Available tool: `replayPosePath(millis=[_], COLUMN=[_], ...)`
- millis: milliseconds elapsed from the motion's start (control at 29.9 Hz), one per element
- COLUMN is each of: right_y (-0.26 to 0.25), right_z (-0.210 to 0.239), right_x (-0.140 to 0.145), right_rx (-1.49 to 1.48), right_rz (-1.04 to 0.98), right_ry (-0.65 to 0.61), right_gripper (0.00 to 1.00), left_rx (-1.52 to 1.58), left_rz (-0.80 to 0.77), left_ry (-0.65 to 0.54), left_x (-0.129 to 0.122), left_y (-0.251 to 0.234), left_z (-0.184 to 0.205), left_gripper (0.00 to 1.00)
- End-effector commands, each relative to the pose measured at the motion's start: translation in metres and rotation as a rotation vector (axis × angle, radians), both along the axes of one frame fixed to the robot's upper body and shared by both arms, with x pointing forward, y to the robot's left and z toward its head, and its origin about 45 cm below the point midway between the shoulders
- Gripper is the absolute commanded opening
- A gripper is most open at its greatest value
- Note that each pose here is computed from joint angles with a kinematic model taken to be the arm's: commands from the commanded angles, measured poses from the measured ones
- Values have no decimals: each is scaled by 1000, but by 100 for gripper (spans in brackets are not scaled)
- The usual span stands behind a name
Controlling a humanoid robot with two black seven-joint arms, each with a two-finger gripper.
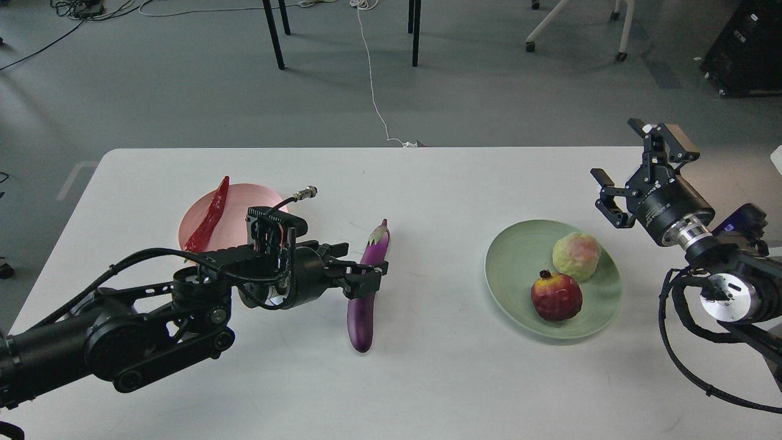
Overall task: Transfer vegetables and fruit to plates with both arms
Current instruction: 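Move the left gripper to the purple eggplant and grasp it, then carry the eggplant over and lower it onto the pink plate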
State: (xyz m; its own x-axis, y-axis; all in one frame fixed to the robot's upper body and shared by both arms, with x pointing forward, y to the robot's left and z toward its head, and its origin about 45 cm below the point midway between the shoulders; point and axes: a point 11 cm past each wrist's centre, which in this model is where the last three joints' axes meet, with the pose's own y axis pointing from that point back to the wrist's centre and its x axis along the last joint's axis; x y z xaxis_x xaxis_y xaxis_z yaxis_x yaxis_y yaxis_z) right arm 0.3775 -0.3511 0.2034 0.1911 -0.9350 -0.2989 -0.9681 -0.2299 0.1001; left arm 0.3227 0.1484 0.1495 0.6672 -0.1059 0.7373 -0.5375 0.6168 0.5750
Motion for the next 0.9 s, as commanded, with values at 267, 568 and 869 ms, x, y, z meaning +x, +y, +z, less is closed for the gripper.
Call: replayPosePath(millis=[267,568,869], right_y=[-2,-3,-3], right_z=[-3,-5,-5], right_x=[-2,-4,-4], right_rx=[1,-1,-1], right_rz=[-7,-9,-9], right_ry=[6,12,12], right_gripper=[98,98,98], left_rx=[34,-4,19], left_rz=[47,24,15], left_ry=[43,71,93], left_x=[-3,-14,-16], left_y=[11,-10,-7], left_z=[-26,-32,-36], left_gripper=[91,90,48])
